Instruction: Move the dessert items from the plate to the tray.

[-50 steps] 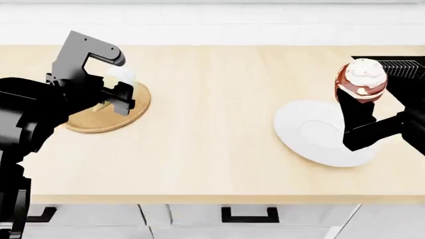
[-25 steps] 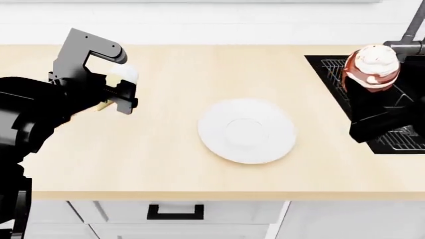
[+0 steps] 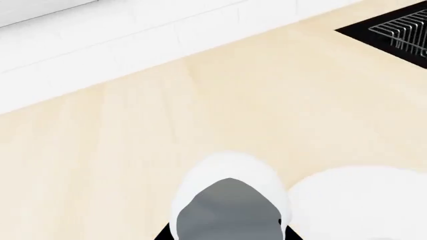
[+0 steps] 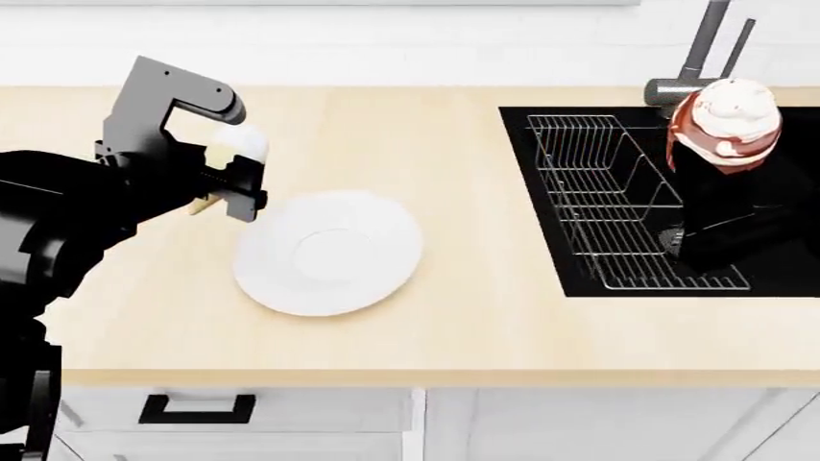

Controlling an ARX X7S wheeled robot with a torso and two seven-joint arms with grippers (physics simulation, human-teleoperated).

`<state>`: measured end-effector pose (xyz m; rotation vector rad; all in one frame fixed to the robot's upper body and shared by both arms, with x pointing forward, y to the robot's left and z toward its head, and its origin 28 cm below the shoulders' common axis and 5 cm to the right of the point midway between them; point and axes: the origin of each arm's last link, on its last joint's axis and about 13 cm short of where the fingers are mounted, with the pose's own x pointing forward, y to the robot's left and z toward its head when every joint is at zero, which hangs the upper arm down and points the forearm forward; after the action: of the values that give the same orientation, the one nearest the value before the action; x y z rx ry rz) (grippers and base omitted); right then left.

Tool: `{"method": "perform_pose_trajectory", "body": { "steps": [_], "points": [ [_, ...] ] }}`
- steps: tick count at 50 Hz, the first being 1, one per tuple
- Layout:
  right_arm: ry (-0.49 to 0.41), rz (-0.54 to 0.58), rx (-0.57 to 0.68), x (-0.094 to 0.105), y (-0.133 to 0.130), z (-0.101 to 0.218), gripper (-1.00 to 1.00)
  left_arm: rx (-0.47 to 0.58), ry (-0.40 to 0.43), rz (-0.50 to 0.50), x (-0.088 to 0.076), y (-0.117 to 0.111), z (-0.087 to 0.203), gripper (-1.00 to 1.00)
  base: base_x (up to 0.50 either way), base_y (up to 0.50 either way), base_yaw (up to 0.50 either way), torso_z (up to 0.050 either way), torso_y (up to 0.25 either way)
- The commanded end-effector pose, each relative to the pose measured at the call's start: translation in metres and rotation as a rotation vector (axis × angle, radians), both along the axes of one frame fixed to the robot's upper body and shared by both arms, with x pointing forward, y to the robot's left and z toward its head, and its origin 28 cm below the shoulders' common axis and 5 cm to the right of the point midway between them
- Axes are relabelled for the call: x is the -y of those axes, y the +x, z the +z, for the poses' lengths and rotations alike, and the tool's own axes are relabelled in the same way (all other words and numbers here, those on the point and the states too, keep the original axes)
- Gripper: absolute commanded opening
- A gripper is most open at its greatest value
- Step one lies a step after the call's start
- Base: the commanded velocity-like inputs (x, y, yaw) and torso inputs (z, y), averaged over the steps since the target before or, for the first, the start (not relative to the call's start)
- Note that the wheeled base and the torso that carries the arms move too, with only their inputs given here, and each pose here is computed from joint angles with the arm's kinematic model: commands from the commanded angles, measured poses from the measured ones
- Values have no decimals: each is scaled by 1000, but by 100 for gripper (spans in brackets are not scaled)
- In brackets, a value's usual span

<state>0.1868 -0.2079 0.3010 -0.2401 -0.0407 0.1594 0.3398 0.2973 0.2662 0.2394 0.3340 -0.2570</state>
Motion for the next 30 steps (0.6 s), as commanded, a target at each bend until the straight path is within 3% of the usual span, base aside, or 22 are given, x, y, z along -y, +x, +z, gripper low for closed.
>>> {"method": "perform_pose_trajectory", "body": {
  "steps": [1,23,30],
  "points": [
    [-8,-11,19,1,-1,3,-100,6,-17,-7,1,-1,1,-100,0,-500,0,0,0],
    [-10,-2,15,0,6,1,-100,17,-33,-22,5,1,4,-100,0,-500,0,0,0],
    [1,19,15,-4,10,0,-100,31,-92,-93,23,-2,10,-100,0,-500,0,0,0]
  ]
}}
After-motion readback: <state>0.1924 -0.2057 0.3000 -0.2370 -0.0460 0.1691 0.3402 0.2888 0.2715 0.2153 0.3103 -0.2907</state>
